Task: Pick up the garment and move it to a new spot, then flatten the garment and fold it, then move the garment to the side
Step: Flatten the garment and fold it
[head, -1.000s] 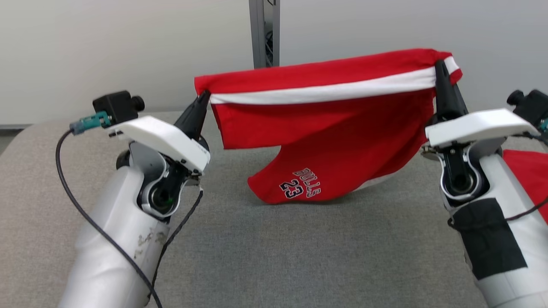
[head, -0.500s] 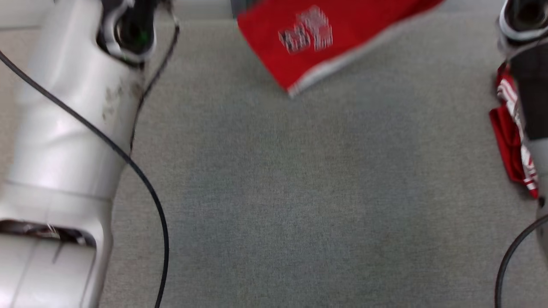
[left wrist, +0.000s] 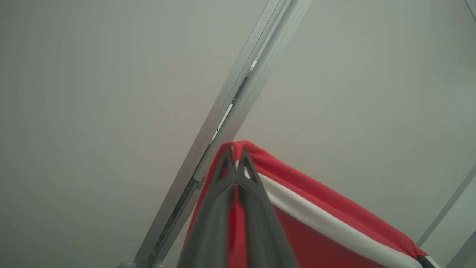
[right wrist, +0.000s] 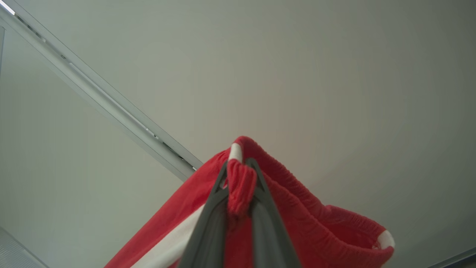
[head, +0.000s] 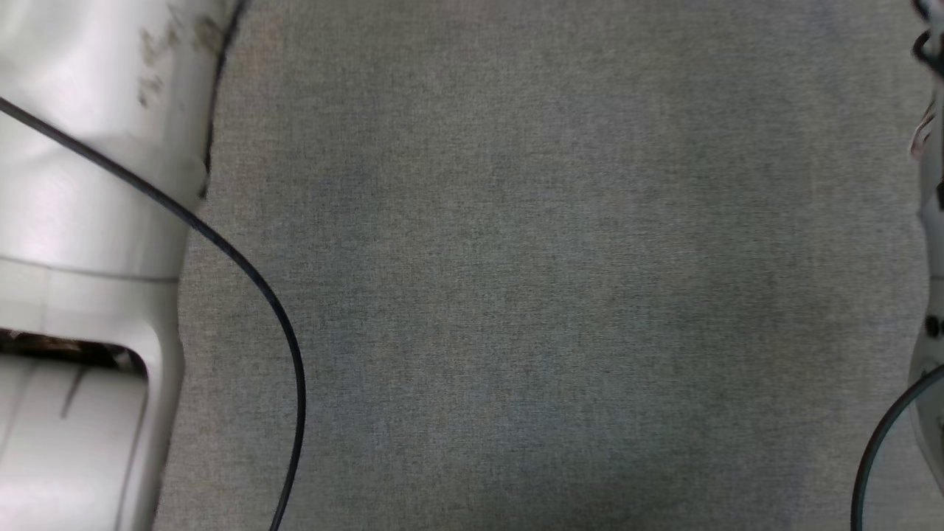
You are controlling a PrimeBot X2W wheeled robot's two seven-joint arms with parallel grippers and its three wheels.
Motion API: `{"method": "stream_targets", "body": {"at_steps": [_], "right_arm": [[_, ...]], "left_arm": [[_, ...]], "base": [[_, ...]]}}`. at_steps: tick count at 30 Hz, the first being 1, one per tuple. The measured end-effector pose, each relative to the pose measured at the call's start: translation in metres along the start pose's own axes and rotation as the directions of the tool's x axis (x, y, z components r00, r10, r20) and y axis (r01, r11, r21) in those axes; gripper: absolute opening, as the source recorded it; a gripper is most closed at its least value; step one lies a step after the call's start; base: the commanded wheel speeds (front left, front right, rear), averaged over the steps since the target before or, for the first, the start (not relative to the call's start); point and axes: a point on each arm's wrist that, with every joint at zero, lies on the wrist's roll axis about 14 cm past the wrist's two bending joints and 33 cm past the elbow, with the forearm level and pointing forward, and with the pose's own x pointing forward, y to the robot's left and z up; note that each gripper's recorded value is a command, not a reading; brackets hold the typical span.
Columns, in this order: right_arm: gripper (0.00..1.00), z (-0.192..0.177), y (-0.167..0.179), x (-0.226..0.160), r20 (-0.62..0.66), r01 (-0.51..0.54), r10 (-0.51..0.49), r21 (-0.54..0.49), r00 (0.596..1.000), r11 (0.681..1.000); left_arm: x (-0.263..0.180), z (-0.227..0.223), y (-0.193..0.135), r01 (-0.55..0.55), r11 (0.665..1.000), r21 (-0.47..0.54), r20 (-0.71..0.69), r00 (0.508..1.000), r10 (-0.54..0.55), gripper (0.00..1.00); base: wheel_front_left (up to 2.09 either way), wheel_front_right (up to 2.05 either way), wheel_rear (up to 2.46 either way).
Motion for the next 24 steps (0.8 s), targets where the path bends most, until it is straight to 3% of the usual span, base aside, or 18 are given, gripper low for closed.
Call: {"method": "stream_targets", "body": {"at_steps": [4, 8, 16, 24], "right_arm": [[0.00, -0.049, -0.046, -0.024, -0.110, 0.106, -0.101, 0.035, 0.989, 0.994], [0.00, -0.092, -0.069, -0.061, -0.236, 0.168, -0.158, 0.025, 0.959, 0.985], [0.00, -0.100, -0.076, -0.106, -0.315, 0.229, -0.207, 0.034, 0.926, 0.973], [0.00, -0.091, -0.086, -0.154, -0.358, 0.322, -0.296, 0.015, 0.886, 0.947]], "left_arm": [[-0.028, -0.048, 0.040, -0.075, 0.997, 0.007, -0.105, 0.992, 0.076, 0.00], [-0.066, -0.086, 0.073, -0.163, 0.986, 0.022, -0.214, 0.963, 0.164, 0.00], [-0.119, -0.112, 0.082, -0.206, 0.977, 0.051, -0.329, 0.921, 0.211, 0.00], [-0.179, -0.137, 0.075, -0.172, 0.976, 0.135, -0.469, 0.856, 0.216, 0.00]], "base": [[0.00, 0.00, 0.00], [0.00, 0.00, 0.00], [0.00, 0.00, 0.00], [0.00, 0.00, 0.00]]}}
